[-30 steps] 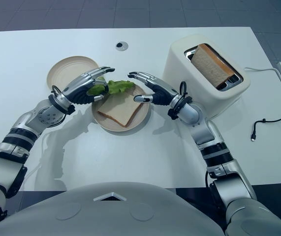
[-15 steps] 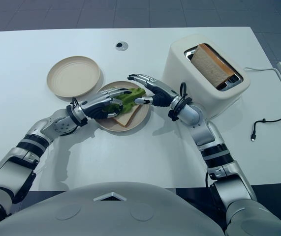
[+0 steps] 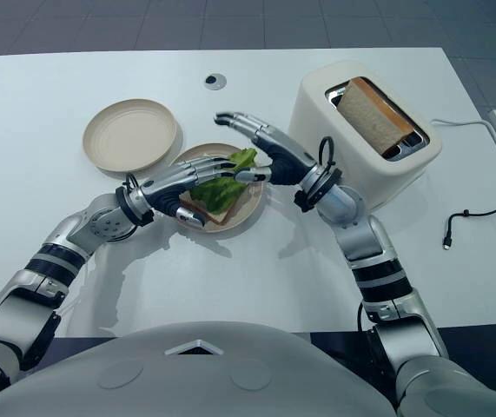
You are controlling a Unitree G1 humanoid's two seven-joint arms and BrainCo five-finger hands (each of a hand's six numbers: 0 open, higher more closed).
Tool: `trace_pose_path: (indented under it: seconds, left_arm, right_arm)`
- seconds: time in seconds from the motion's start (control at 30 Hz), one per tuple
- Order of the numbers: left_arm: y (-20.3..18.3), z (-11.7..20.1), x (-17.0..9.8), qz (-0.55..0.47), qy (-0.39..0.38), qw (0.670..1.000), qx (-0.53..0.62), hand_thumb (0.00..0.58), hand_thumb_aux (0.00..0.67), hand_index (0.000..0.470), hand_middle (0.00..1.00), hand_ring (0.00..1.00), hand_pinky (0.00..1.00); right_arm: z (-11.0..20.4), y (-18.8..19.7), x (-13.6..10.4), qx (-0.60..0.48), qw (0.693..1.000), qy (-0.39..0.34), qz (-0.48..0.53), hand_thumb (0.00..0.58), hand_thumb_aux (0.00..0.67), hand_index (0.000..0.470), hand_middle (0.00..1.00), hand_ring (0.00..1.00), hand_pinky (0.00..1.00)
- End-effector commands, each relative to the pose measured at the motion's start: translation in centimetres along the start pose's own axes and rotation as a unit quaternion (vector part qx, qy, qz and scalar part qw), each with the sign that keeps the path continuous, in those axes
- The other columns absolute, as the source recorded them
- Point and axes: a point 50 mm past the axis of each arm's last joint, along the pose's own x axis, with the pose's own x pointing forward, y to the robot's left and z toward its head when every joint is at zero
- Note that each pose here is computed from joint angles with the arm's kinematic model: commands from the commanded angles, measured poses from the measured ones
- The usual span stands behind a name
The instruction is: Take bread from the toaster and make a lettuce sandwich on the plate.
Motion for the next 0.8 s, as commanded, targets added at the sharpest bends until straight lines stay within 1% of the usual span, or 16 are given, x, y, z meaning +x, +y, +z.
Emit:
trace_pose_path:
  seconds: [0.03,0.13,0.27,0.37,0.47,0.53,0.63,0.8]
  left_arm:
    - [1.2,0.6,-0.7,0.028,-0.016,0.999,-0.009,0.0,0.0,0.0,0.0,0.0,0.0]
    - [2.0,0.6,-1.0,0.05,-0.016,0.999,-0.014,0.0,0.0,0.0,0.0,0.0,0.0]
    - [2.2,0.4,-1.2,0.049,-0.009,0.999,-0.013,0.0,0.0,0.0,0.0,0.0,0.0]
    - [2.1,0.3,-1.0,0.048,-0.009,0.999,-0.017,0.0,0.0,0.0,0.0,0.0,0.0]
    - [2.1,0.4,-0.9,0.046,-0.018,0.999,-0.022,0.0,0.0,0.0,0.0,0.0,0.0]
    - [2.3,0.3,-0.9,0.048,-0.019,0.998,-0.022,0.0,0.0,0.0,0.0,0.0,0.0]
    - [2.3,0.1,-0.7,0.045,-0.016,0.999,-0.024,0.0,0.0,0.0,0.0,0.0,0.0]
    - [2.3,-0.1,-0.7,0.045,-0.011,0.999,-0.026,0.0,0.0,0.0,0.0,0.0,0.0]
  right_arm:
    - [0.8,-2.9,-1.0,-0.035,0.998,0.009,-0.041,0.0,0.0,0.0,0.0,0.0,0.0]
    - [0.8,-6.8,-2.6,-0.106,0.991,0.056,-0.065,0.0,0.0,0.0,0.0,0.0,0.0]
    - [1.1,-11.9,-5.9,-0.196,0.969,0.13,-0.077,0.0,0.0,0.0,0.0,0.0,0.0]
    - [0.8,-13.7,-8.2,-0.244,0.95,0.186,-0.064,0.0,0.0,0.0,0.0,0.0,0.0]
    - [0.4,-15.7,-10.5,-0.284,0.924,0.249,-0.064,0.0,0.0,0.0,0.0,0.0,0.0]
    - [-0.2,-16.0,-11.3,-0.3,0.911,0.279,-0.047,0.0,0.0,0.0,0.0,0.0,0.0]
    - [-2.1,-14.4,-11.7,-0.295,0.903,0.313,0.002,0.0,0.0,0.0,0.0,0.0,0.0]
    - [-3.6,-12.3,-11.0,-0.28,0.908,0.307,0.048,0.0,0.0,0.0,0.0,0.0,0.0]
